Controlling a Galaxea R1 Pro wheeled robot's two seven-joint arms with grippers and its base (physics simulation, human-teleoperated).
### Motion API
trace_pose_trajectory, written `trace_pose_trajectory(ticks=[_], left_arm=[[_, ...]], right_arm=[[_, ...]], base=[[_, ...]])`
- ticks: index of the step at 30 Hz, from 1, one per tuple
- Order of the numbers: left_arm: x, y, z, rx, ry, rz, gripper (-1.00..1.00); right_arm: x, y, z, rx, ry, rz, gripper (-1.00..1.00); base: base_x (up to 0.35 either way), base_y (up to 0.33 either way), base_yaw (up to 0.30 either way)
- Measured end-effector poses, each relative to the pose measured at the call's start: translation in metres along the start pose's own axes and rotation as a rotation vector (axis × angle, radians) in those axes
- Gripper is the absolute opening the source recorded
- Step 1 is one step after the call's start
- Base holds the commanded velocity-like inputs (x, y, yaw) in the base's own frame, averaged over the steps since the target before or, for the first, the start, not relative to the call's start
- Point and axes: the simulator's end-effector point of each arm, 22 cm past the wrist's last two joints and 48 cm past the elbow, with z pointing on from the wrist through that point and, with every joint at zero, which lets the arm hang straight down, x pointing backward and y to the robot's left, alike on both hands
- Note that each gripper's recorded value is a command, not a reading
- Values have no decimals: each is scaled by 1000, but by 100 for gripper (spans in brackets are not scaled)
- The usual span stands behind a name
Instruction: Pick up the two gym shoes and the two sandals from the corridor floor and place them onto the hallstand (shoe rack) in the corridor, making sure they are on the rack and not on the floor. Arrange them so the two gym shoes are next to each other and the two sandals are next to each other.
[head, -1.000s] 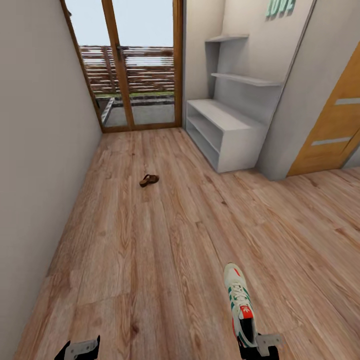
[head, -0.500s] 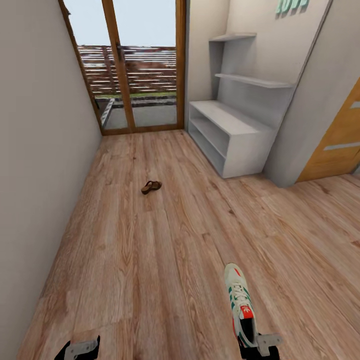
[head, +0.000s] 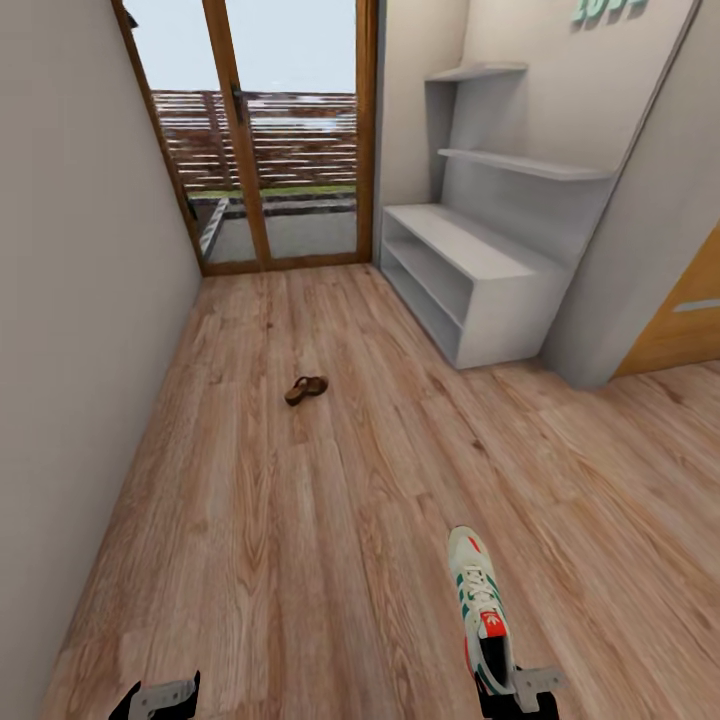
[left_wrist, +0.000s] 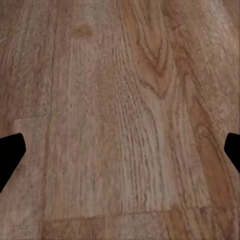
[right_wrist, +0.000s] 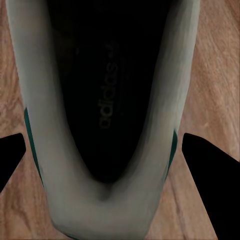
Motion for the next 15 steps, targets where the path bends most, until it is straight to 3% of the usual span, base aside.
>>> trace_pose_trajectory(ticks=[7,15], left_arm=[[0,0,0,0,0,0,100],[0,0,0,0,-1,0,100]], right_arm=[[0,0,0,-1,0,0,-100],[0,1,0,-2,0,0,-100]], base=[[332,98,-18],[332,98,-199]])
